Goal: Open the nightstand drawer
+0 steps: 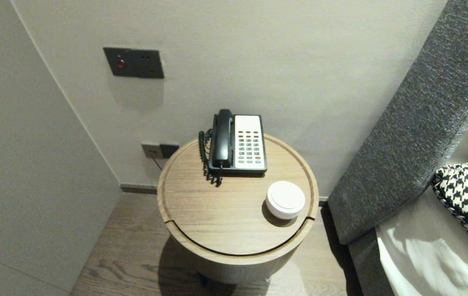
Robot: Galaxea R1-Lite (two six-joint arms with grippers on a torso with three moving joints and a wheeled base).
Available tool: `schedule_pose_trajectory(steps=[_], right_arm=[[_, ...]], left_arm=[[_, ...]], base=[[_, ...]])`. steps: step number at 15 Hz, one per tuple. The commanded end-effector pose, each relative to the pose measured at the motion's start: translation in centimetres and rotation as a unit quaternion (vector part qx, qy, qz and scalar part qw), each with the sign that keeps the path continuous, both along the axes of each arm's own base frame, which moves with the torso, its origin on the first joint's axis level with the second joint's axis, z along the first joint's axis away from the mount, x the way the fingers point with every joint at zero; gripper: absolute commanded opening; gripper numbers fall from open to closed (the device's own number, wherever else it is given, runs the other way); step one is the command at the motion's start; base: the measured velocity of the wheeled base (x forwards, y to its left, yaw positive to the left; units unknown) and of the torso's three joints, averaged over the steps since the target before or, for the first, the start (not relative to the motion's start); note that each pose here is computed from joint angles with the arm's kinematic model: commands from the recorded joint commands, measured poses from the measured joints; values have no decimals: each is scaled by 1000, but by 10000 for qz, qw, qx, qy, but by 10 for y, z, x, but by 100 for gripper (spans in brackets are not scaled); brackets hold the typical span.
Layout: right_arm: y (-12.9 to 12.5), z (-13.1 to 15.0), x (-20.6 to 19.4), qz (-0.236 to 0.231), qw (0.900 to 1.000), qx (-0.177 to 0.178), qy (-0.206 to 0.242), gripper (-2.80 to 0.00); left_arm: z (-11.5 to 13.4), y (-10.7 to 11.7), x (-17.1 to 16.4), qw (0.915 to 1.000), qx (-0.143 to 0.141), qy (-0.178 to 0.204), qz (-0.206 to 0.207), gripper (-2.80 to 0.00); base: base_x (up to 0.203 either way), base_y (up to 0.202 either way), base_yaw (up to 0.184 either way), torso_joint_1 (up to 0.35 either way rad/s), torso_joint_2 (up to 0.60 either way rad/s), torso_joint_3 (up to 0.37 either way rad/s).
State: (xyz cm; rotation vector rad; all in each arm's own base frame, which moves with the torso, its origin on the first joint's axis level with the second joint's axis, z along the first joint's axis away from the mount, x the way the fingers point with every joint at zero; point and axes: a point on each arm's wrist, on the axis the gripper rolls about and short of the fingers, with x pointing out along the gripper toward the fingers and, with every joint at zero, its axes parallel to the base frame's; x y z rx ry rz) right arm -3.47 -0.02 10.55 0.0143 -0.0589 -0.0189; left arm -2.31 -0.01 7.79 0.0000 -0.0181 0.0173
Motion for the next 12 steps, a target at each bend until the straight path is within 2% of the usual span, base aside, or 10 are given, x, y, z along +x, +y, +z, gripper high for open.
schedule_pose_trajectory(steps=[1, 4, 9, 12], right_arm=[[0, 16, -7, 12, 10000, -22, 37, -280], [0, 39, -2, -21, 9998, -60, 190, -280], [0, 98, 30, -195, 9976, 11, 662, -280], [-2, 126, 65, -251, 9926, 411, 1115, -280]], left_arm=[[0, 0, 0, 10000, 0, -9, 11, -280], [0, 0, 0, 10000, 0, -9, 6, -280], [0, 0, 0, 10000, 0, -9, 6, -280], [0, 0, 0, 10000, 0, -9, 6, -280]], base=[[0, 0, 0, 0, 0, 0], [0, 0, 0, 0, 0, 0], [0, 0, 0, 0, 0, 0], [0, 0, 0, 0, 0, 0]])
